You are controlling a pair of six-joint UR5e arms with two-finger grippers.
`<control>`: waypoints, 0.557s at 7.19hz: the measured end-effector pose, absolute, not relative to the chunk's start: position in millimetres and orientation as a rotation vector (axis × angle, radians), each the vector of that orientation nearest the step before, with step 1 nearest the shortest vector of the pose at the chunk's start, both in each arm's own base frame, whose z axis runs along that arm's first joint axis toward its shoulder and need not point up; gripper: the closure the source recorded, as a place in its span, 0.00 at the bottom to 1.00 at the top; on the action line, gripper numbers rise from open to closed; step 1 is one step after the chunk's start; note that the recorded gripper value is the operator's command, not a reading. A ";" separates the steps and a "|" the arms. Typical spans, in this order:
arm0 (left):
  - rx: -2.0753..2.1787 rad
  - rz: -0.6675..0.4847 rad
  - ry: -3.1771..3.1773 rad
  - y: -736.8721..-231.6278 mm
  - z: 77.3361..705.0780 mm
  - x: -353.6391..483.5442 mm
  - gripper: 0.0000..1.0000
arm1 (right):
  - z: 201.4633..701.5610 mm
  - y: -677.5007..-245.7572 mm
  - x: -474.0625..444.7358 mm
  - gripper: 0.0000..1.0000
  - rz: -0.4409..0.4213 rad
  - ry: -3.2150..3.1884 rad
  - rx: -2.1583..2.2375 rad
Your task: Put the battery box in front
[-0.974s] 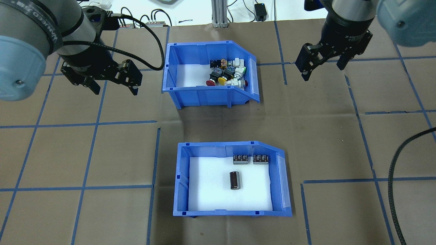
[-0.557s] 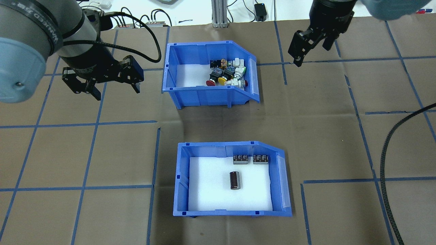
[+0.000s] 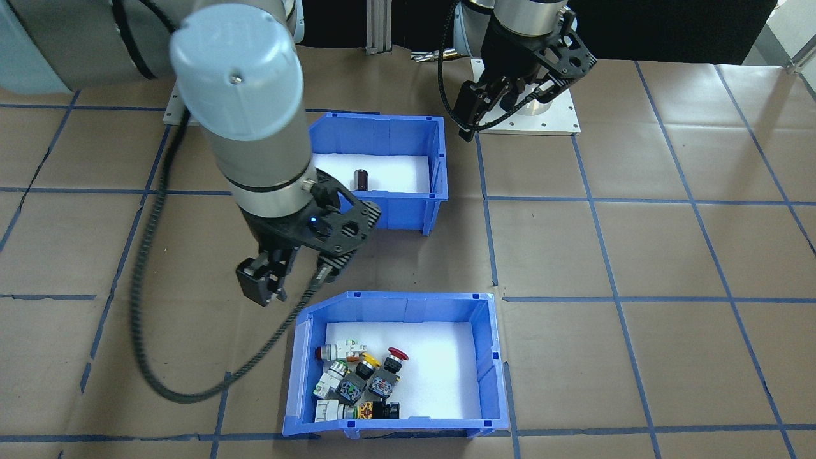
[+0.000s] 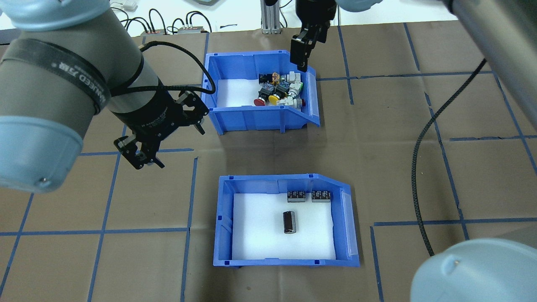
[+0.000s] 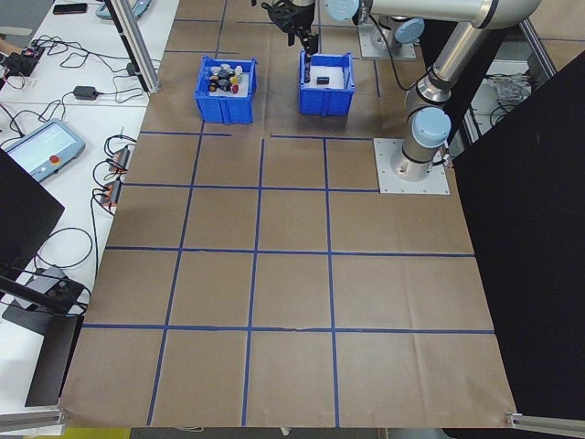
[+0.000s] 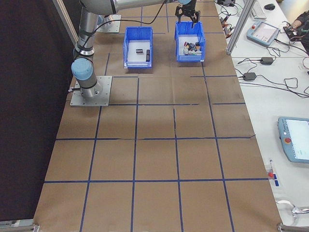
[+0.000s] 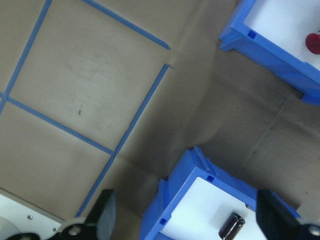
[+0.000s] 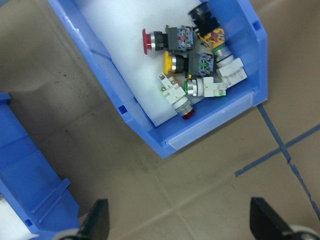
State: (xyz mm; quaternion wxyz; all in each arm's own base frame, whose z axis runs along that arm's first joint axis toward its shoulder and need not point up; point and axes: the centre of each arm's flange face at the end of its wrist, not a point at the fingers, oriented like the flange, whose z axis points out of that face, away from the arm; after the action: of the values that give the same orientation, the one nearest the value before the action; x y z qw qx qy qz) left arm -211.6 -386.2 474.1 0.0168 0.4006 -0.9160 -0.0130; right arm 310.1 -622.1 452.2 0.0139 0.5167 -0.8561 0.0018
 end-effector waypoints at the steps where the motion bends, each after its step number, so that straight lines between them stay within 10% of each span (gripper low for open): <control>1: 1.436 -0.085 -2.770 -352.8 460.3 -220.6 0.00 | 435.8 -621.5 340.2 0.00 0.022 -2.604 1.706; 4: 1.936 -0.219 -2.375 -273.3 405.2 -226.3 0.01 | 382.6 -607.2 409.9 0.00 -0.039 -2.375 2.024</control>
State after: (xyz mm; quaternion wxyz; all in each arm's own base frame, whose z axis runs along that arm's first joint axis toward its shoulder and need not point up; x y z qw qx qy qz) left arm -226.3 -273.3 405.2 0.0349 0.6298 -0.7727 -0.0714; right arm 409.9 -607.2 382.6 0.0106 0.6486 -0.7610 -0.0126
